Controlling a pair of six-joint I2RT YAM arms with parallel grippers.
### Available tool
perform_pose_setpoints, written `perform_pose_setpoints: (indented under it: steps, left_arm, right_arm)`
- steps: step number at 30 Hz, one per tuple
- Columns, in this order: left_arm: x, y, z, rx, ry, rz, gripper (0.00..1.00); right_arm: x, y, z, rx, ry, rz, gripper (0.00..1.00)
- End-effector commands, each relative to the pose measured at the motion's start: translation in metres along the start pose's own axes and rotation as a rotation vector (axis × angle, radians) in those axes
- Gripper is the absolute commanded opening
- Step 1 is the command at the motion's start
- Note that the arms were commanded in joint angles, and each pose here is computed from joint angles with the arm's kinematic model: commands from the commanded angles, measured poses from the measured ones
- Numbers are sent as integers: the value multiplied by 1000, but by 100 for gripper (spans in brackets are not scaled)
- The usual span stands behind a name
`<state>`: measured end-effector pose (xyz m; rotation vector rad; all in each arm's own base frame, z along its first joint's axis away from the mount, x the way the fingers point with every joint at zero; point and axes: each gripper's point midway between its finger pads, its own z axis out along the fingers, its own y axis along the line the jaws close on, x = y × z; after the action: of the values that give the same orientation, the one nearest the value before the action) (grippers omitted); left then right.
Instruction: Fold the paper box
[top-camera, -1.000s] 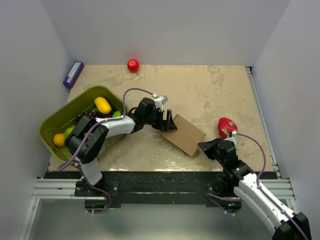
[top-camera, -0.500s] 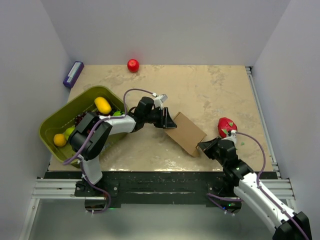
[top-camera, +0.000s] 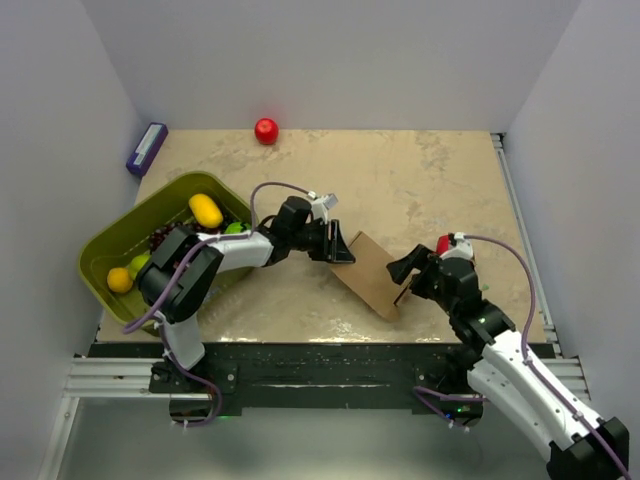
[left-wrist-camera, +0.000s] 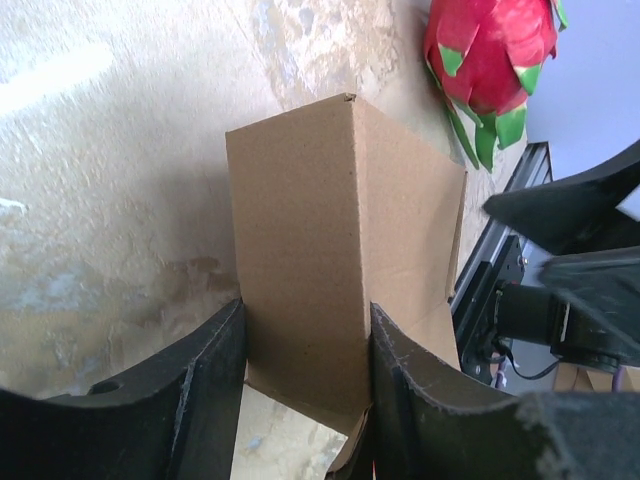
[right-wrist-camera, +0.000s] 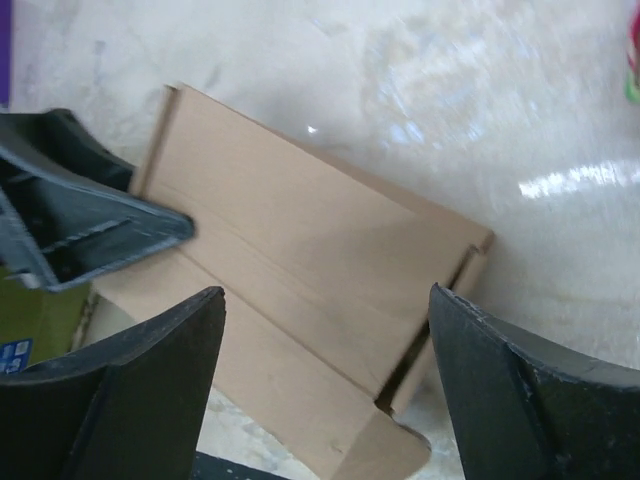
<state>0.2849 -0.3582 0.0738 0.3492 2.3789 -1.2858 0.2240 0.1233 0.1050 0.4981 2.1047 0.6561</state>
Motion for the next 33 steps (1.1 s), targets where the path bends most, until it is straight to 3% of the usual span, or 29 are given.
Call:
perform_pose_setpoints:
  steps: [1,10,17,24,33]
  left_arm:
    - [-10,-26,-14,40,5,19,27]
    - [-14,-27,-30,14,25,-17,27]
    - [-17,-12,-42,1,36,-95,27]
    - [-16,-5,-50,-17,59,-135,27]
    - [-18,-7,-66,-6,86,-147,27]
  right_arm:
    - [-34,45,-16,-147,-62,-160,88]
    - [-42,96,-26,-254,-67,-345,93]
    - [6,129,-25,-196,-10,-560,93]
    - [50,160,-31,-152,-64,-758,93]
    - [72,126,8,209,-190,-898,95]
